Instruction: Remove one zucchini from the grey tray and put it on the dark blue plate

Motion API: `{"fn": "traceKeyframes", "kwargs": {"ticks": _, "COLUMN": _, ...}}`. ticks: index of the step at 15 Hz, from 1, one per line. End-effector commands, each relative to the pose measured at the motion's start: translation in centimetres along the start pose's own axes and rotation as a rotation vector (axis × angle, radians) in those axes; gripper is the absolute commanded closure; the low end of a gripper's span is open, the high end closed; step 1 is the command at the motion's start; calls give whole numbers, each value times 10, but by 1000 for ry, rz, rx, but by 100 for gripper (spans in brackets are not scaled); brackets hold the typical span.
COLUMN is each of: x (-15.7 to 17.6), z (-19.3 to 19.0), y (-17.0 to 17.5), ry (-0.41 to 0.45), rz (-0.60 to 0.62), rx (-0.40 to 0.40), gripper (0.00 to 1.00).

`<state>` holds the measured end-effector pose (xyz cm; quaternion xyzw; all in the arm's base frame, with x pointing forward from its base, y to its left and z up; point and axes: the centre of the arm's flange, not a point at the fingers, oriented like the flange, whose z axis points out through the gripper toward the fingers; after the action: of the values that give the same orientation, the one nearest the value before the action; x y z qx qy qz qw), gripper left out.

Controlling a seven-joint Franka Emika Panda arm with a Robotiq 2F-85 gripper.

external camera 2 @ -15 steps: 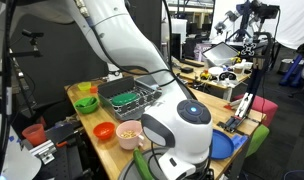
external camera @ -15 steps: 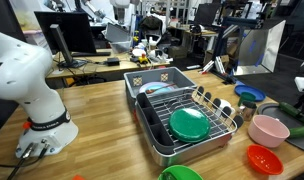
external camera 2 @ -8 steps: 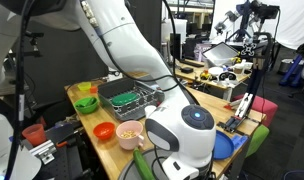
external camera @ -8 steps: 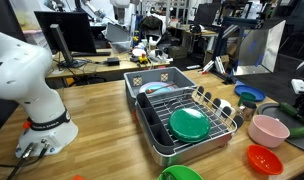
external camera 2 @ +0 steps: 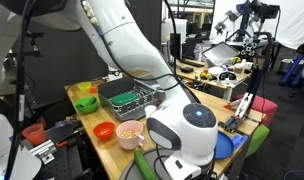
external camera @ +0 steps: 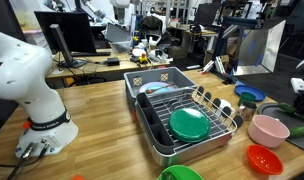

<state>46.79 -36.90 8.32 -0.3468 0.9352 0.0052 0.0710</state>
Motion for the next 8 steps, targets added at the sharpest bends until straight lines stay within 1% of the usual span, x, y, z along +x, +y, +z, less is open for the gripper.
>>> {"fn": "traceKeyframes", "kwargs": {"ticks": 1, "x": 2, "z": 4, "y": -1, "ry": -14, "rz": 0, "rx": 20, "gripper": 74}}
{"fn": "traceKeyframes", "kwargs": {"ticks": 4, "x": 2, "z": 2, "y": 1, "ry": -21, "rz": -2, "rx": 13, "gripper": 78}}
{"fn": "traceKeyframes", "kwargs": {"ticks": 8, "x": 1, "z": -7, "y": 5, "ry": -29, "rz": -19, "rx": 25, "gripper": 78}}
